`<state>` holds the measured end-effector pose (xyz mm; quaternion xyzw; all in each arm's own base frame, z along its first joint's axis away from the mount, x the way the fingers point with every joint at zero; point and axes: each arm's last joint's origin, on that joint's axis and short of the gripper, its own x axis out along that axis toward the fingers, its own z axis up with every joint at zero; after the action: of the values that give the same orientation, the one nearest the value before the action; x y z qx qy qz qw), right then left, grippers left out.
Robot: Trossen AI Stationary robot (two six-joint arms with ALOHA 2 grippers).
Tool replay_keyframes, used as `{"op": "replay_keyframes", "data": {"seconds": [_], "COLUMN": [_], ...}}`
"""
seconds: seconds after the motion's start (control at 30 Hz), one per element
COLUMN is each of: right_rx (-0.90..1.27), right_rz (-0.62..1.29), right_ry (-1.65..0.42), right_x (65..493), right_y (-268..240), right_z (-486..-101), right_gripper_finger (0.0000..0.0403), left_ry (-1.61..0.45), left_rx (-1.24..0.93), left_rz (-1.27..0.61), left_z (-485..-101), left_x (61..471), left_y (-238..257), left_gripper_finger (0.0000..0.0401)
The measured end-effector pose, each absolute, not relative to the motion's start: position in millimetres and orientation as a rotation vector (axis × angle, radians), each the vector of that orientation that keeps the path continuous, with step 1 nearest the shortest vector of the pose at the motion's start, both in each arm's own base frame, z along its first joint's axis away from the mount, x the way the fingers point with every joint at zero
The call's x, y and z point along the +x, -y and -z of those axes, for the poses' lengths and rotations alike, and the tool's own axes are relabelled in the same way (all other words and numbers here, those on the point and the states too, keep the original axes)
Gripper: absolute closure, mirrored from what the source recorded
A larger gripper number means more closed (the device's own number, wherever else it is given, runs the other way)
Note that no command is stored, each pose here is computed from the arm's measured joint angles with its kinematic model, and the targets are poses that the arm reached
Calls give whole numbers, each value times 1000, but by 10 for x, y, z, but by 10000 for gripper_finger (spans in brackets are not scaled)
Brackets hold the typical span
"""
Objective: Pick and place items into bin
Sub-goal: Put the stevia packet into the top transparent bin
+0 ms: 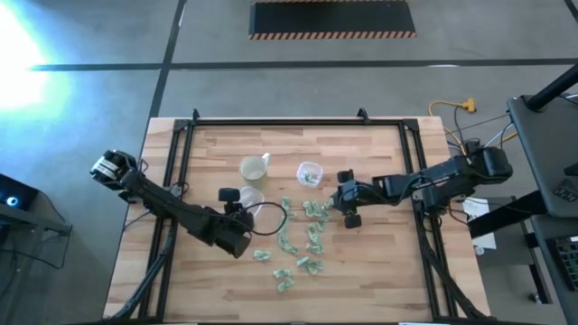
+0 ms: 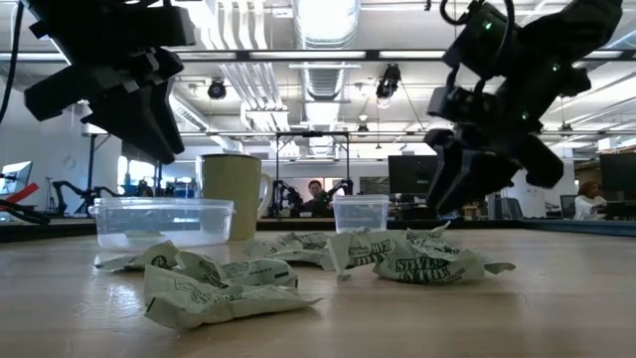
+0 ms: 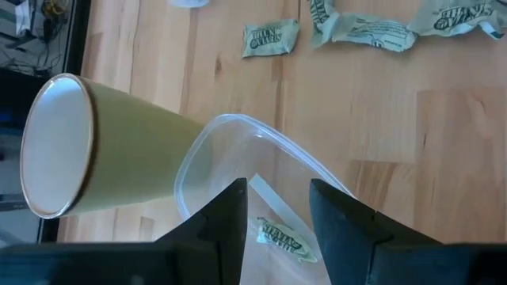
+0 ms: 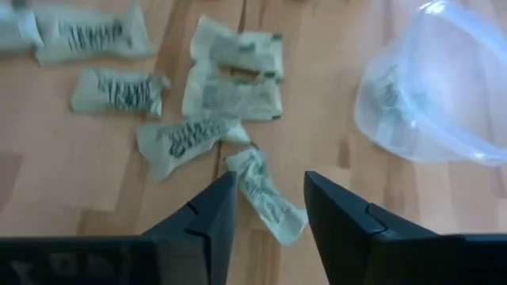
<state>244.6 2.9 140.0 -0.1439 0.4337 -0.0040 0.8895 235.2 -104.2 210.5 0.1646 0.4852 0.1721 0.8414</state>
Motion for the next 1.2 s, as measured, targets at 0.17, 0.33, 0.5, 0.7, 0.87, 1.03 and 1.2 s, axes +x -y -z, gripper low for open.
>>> {"op": "replay_keyframes", "data": {"seconds": [0.17,0.33,0.5,0.7,0.87,1.03,1.2], "right_rx": [-347,-361,-356,-342,-335,-341,-359], "right_rz": [24,46,49,50,66,86,76], "right_ry": [-936,-943,-950,-1000,-1015,-1015,-1027], "right_x": [2456,2454,2457,2467,2480,2472,2459], "right_y": [-19,-8,-1,-1,37,58,59], "right_z": [-1330,-1327,-1310,-1191,-1152,-1171,-1168], "right_gripper_finger": [249,257,267,270,274,296,351], "left_ry": [-1018,-1016,-1006,-1003,-1002,-1000,-1001], "left_rx": [340,340,337,335,335,333,334], "left_rz": [-365,-365,-361,-361,-360,-360,-360], "left_z": [-2108,-2108,-2112,-2113,-2113,-2113,-2112], "left_x": [2356,2358,2368,2371,2372,2374,2373], "left_y": [1044,1045,1050,1052,1052,1053,1053], "left_gripper_finger": [280,280,280,280,280,280,280]}}
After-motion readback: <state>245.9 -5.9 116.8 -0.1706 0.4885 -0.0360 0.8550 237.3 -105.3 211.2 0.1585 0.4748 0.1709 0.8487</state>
